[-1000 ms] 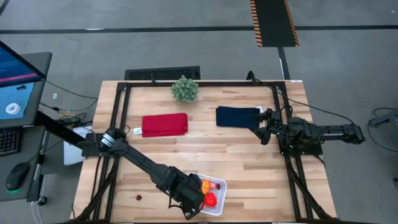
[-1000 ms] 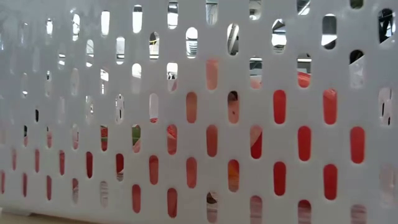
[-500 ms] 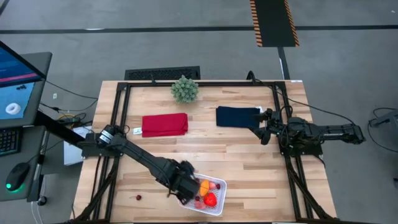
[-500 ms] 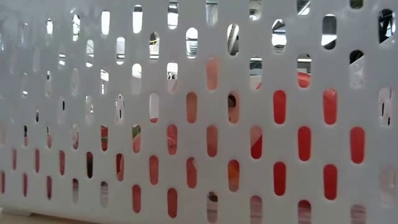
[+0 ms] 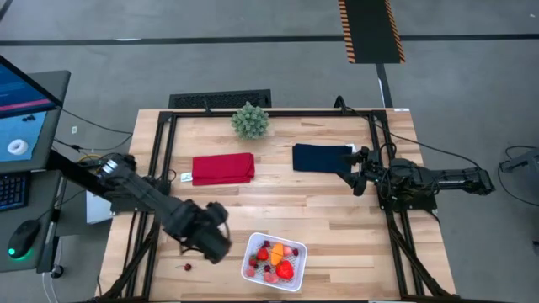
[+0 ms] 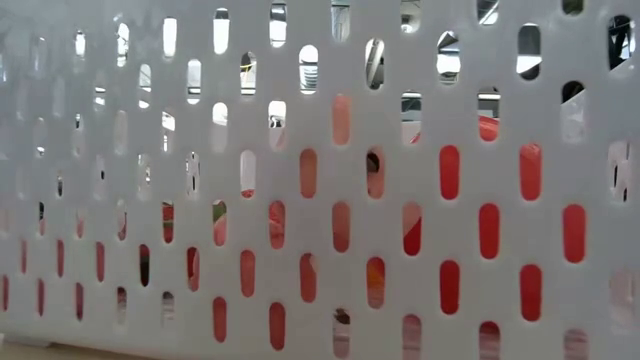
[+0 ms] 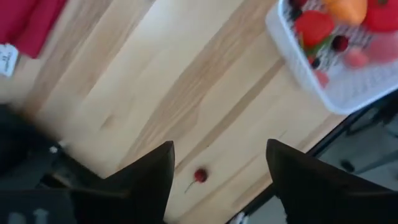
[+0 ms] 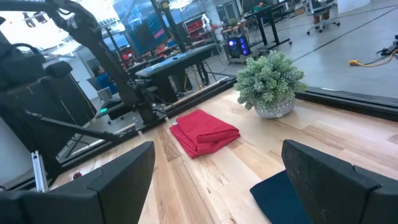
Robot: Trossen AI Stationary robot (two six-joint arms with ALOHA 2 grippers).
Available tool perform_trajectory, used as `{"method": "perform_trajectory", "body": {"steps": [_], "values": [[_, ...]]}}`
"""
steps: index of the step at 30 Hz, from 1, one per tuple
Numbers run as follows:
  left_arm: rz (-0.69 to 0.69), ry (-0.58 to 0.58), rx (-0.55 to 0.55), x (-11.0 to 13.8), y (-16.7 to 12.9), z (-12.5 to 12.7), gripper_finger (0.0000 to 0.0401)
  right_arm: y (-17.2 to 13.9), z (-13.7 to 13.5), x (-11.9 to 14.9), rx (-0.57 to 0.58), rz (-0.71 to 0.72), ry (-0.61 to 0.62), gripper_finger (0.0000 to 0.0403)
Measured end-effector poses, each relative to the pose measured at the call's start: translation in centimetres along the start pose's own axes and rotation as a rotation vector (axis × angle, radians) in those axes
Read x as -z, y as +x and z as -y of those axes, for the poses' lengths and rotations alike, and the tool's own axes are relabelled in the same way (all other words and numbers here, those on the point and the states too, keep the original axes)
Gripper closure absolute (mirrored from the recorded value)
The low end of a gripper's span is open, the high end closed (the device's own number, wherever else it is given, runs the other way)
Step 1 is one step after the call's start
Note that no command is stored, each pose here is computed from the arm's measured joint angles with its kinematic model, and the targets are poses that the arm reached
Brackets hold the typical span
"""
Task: Pick and placing Produce into tupperware
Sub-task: Put the cherry into the white bin
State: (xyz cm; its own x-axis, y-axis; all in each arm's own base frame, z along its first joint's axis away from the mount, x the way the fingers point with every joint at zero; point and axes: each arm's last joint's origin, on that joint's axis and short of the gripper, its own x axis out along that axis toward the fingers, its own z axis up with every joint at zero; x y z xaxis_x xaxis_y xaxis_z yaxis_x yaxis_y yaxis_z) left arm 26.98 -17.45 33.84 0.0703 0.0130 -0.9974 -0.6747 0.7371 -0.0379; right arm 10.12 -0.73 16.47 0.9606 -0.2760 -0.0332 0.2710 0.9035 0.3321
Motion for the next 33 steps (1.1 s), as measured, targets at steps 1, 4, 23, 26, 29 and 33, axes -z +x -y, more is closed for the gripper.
{"method": "perform_trajectory", "body": {"steps": [1,4,23,26,29,33], "values": [[-0.002,0.013,-0.001,0.6,-0.1,-0.5,0.016,0.0,0.0,0.0,-0.001,0.0,0.0,0.0029],[-0.02,0.021,-0.032,2.5,0.4,-1.9,0.016,0.0,0.0,0.0,0.0,0.0,0.0,0.0029],[-0.124,0.404,-0.186,11.7,6.5,-7.1,0.0092,0.0,0.0,0.0,0.0,0.0,0.0,0.0029],[-0.12,0.464,-0.165,13.2,7.4,-7.2,0.0081,0.0,0.0,0.0,0.0,0.0,0.0,0.0029],[-0.132,0.541,-0.108,14.9,8.1,-7.1,0.0078,0.0,0.0,0.0,0.0,0.0,0.0,0.0029],[-0.129,0.599,-0.046,16.9,8.4,-7.1,0.0078,0.0,0.0,0.0,0.0,0.0,0.0,0.0029]]}}
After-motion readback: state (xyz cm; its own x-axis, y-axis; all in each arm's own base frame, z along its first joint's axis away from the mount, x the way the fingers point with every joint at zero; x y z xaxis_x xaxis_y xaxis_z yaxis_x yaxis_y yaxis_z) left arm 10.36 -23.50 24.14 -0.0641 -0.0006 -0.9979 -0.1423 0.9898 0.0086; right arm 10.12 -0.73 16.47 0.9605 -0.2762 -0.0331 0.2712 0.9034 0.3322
